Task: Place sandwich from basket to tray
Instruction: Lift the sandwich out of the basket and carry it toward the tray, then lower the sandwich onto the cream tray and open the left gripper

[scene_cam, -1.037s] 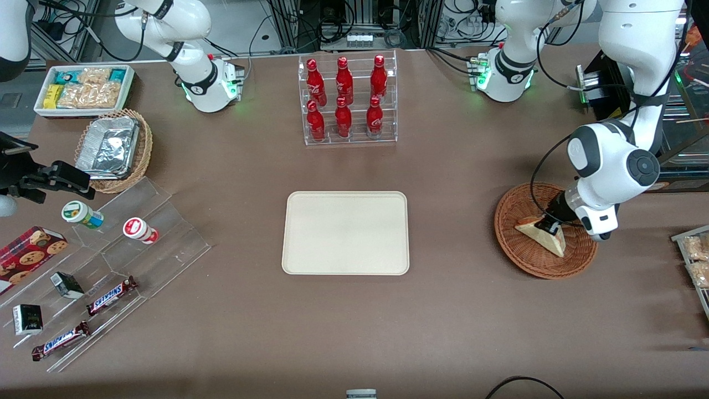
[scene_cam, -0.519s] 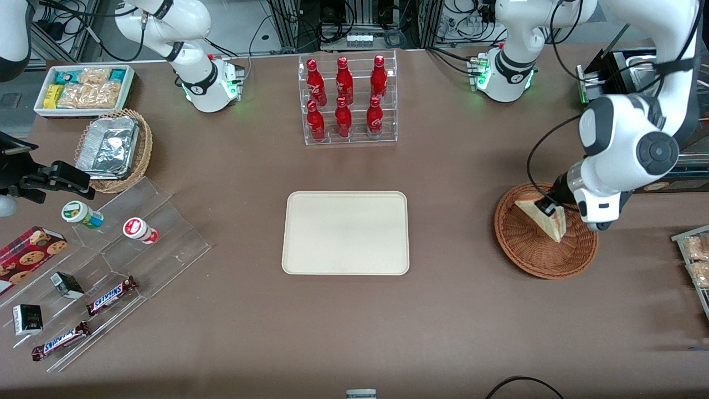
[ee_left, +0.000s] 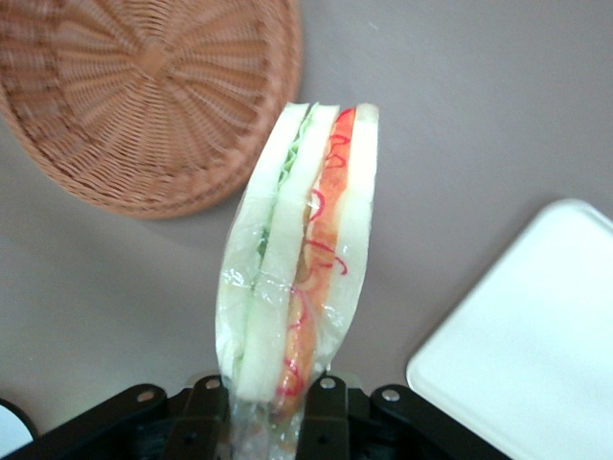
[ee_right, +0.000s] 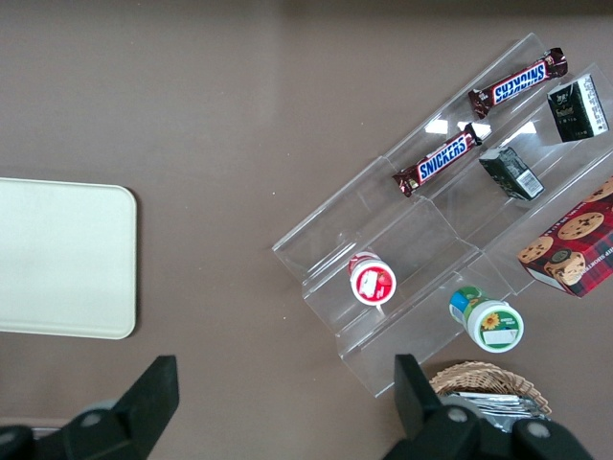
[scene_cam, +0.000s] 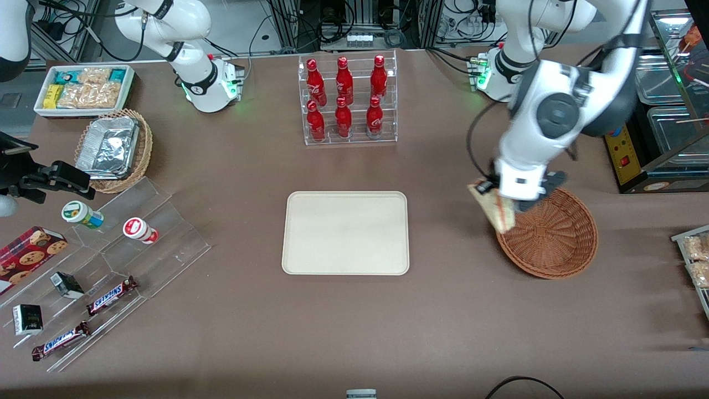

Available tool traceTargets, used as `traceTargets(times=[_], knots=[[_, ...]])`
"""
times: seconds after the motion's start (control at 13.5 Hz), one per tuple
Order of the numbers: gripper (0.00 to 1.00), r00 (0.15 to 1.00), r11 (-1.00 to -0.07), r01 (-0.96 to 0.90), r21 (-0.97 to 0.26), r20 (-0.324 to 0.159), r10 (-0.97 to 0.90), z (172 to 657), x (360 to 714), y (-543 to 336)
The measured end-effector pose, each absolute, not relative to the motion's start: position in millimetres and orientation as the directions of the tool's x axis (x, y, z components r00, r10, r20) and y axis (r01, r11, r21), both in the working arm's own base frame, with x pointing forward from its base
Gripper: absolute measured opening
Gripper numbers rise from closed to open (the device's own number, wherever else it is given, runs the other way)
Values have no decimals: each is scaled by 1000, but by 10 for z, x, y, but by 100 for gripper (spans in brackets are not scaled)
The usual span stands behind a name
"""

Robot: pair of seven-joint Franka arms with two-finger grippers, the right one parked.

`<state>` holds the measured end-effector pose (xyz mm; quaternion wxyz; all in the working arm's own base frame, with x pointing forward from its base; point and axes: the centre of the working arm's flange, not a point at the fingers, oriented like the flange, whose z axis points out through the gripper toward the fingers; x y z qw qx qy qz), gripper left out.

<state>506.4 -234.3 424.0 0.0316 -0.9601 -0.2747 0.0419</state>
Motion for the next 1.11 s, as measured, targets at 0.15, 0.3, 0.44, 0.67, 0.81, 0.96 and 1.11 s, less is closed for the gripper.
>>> traceTargets(times=[0.15, 0.3, 0.44, 0.67, 0.81, 0.96, 1.11], knots=[[26, 884, -885, 460, -73, -53, 464, 4271, 4978, -2797], [26, 914, -914, 400, -72, -48, 403, 4198, 4943, -3275], [26, 934, -933, 350, -83, -51, 354, 4012, 4940, -3674], [26, 950, -949, 300, -99, -56, 306, 3561, 4996, -4124], [26, 958, -957, 278, -88, -47, 283, 3234, 5023, -4344], [26, 965, -963, 257, -78, -40, 261, 3047, 4996, -4490], [26, 973, -972, 228, -55, -16, 229, 2938, 4934, -4649]])
